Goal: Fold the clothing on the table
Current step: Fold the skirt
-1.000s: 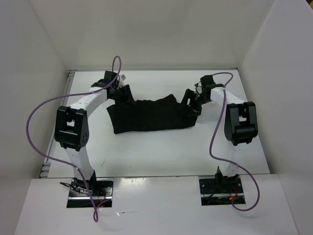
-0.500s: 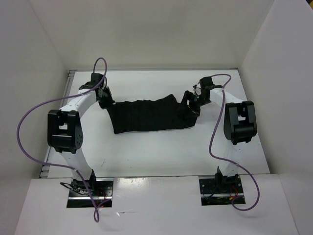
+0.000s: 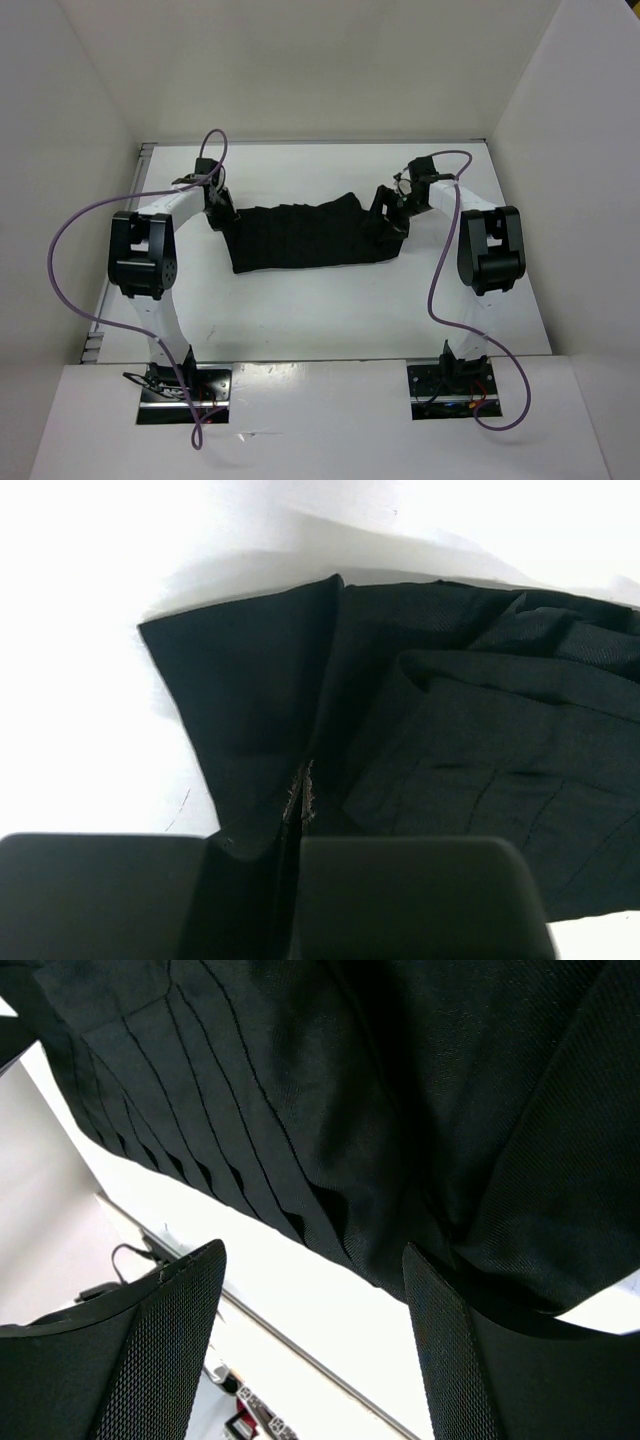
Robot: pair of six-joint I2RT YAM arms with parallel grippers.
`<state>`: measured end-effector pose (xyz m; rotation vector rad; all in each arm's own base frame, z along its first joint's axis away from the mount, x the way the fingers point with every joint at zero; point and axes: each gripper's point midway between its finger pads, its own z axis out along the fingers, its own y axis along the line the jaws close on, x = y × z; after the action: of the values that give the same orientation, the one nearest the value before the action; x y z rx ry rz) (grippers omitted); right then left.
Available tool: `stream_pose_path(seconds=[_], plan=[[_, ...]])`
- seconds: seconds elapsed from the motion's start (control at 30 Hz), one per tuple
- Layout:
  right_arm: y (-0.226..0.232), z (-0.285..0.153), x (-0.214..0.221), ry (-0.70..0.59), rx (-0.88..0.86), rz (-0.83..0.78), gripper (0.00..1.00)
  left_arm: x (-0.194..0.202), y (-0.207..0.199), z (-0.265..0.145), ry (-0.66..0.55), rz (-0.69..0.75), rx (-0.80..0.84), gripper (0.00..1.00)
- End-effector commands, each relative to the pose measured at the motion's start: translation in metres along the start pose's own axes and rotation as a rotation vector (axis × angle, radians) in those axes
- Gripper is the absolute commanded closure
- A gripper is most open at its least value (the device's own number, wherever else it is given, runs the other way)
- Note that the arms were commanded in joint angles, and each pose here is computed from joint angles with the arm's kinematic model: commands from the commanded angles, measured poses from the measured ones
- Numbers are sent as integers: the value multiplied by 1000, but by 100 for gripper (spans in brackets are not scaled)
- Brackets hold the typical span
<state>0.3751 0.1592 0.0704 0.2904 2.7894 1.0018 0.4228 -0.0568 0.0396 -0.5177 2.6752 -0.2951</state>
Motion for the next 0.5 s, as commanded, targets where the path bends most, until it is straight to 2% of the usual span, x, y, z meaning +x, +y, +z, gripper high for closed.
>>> stream_pose_path(seconds=[0.0,0.1,0.3,0.47], plan=[[5,-1,5,18,-32,-29,24,3,-1,11,11,-13,27,100],[9,1,8,27,-41,-36,24,9,0,18,40,-16,35,100],[3,13,5,42,-25,-42,30,23,3,29,86,-22,38,100],[-3,20,-5,29,6,-41,34,21,2,30,78,-21,42,100]])
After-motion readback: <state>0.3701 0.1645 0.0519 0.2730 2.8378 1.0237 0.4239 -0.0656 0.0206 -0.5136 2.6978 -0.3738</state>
